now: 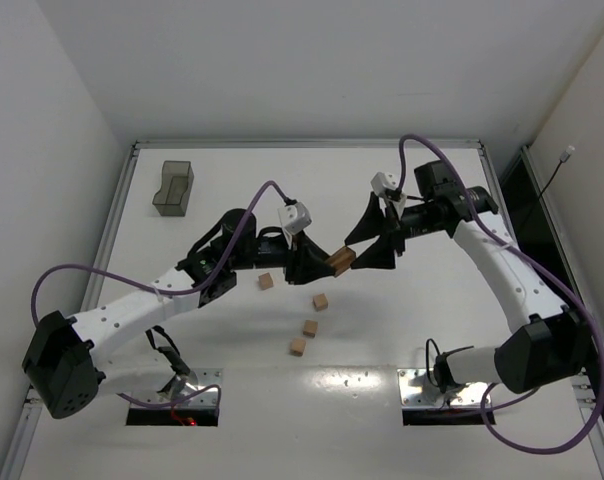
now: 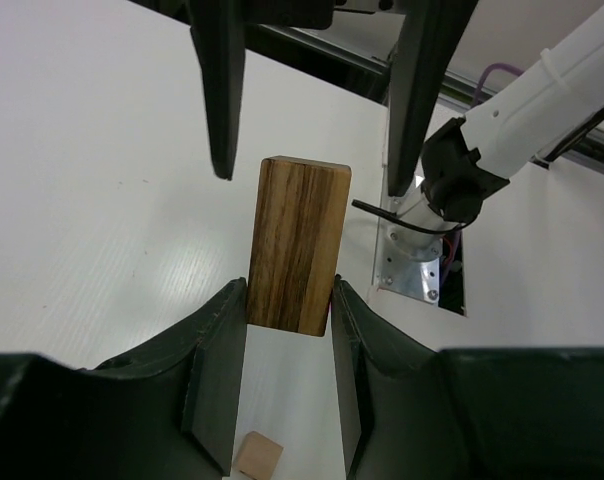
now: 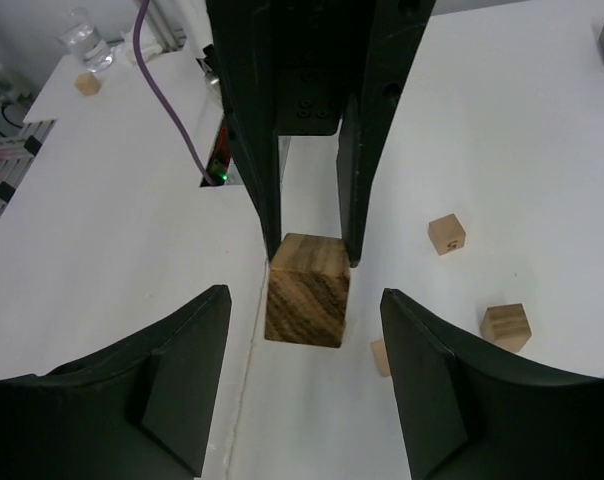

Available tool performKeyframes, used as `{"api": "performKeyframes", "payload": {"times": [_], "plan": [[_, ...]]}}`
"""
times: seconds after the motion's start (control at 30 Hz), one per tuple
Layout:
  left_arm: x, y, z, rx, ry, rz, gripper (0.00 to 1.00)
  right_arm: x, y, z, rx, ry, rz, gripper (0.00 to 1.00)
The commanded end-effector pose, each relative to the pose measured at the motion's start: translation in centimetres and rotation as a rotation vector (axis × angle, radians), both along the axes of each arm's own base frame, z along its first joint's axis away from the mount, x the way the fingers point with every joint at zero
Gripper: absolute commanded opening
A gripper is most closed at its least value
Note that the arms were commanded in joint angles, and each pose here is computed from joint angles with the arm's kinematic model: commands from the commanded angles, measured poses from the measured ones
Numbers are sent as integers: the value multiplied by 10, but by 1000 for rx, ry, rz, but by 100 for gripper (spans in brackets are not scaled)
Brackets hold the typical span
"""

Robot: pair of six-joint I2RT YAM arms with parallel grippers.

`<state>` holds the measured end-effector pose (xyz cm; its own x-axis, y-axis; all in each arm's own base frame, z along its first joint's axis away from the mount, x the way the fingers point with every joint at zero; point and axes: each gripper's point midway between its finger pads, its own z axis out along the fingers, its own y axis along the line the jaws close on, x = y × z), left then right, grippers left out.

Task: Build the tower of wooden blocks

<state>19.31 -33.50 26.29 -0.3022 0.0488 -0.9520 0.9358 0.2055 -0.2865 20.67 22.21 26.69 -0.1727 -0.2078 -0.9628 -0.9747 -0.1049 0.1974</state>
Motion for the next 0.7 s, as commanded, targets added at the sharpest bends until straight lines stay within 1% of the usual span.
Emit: {"api": "performKeyframes", "payload": {"times": [0.0, 0.1, 0.17, 0.2, 0.23, 0.33, 0.4, 0.43, 0.5, 0.53, 0.57, 0.6, 0.67], "plan": [[-6, -8, 38, -84, -85, -38, 0, 5, 4, 10, 28, -58, 22, 59], [-9, -11, 40, -91, -91, -48, 0, 6, 4, 9, 21, -59, 16, 59], [-9, -11, 45, -96, -107, -49, 0, 6, 4, 9, 21, -59, 16, 53], [-9, -11, 45, -96, -107, -49, 0, 6, 4, 9, 21, -59, 16, 49], [-9, -11, 45, -96, -107, -49, 0, 6, 4, 9, 21, -59, 16, 37], [-9, -14, 45, -96, -107, -49, 0, 9, 5, 7, 21, -59, 16, 22], [-9, -14, 46, -96, -107, -49, 0, 9, 5, 7, 21, -59, 16, 17], [-7, -14, 46, -95, -107, -38, 0, 9, 5, 7, 21, -59, 16, 12], [-7, -14, 46, -95, -107, -38, 0, 9, 5, 10, 22, -59, 15, 4], [-2, -14, 39, -78, -93, -14, 0, 9, 5, 10, 22, -59, 15, 0], [0, -14, 37, -70, -87, 0, 12, 10, 5, 13, 24, -68, 15, 0], [2, -13, 38, -62, -80, 11, 27, 12, 5, 14, 18, -79, 10, 0], [7, -12, 37, -45, -68, 41, 50, 14, 4, 14, -7, -78, -7, 0]]}}
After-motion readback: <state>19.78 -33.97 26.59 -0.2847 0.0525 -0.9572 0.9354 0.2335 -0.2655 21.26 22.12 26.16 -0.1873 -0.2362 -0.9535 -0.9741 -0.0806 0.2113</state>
